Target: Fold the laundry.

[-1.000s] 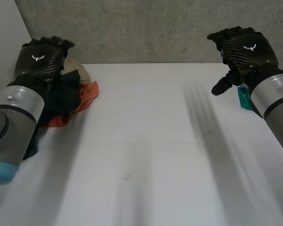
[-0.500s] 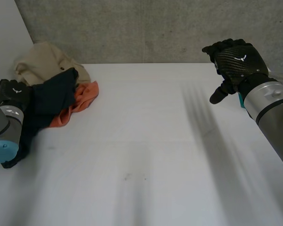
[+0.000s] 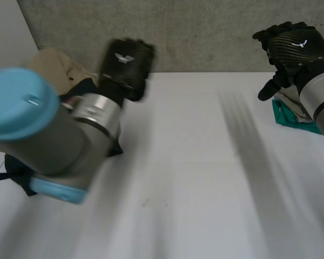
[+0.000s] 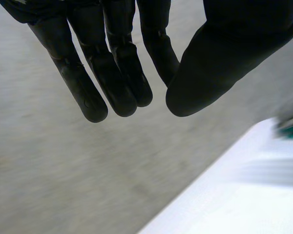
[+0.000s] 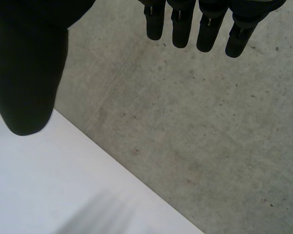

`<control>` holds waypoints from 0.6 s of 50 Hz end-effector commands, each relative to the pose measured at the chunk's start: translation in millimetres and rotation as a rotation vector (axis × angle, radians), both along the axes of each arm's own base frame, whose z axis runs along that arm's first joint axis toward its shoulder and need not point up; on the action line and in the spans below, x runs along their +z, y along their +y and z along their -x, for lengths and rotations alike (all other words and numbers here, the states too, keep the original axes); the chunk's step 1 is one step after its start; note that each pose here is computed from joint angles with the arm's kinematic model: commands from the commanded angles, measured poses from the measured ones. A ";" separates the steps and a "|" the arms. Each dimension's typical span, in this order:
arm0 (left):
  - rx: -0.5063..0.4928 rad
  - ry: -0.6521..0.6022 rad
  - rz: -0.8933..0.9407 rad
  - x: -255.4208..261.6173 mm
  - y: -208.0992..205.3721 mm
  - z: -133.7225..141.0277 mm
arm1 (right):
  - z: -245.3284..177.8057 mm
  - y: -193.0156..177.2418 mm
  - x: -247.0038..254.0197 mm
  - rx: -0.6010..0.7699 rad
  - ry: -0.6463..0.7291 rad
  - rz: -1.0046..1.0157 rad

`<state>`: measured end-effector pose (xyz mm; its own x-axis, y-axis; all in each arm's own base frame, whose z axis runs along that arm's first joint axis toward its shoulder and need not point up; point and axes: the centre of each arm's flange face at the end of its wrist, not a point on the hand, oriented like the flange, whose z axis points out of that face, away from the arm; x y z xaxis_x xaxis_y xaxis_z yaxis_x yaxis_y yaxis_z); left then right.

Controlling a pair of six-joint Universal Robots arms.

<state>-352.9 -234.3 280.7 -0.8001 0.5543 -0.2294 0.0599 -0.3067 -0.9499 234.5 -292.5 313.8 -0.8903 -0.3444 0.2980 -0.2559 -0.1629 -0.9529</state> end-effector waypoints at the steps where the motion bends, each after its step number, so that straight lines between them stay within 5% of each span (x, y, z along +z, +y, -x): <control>1: -0.156 -0.042 -0.064 -44.4 34.8 56.1 | 2.1 -1.4 -3.4 -0.005 0.010 -0.029; 10: -0.100 -0.067 -0.091 -43.6 26.3 41.8 | 0.2 -6.2 -17.4 -0.001 0.058 -0.077; 19: 0.216 -0.363 -0.111 -52.1 -37.7 -54.4 | -3.6 -0.5 -26.6 0.028 0.093 -0.118; 30: 0.333 -0.618 -0.130 -90.2 -78.0 -112.3 | -5.3 -0.2 -37.4 0.035 0.135 -0.148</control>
<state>-259.0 -296.2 208.6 -0.7156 0.3527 -0.6029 0.6129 -0.0968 -0.7842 239.7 -292.8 278.6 -0.8363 -0.4214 0.3508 -0.3703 -0.0378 -0.9281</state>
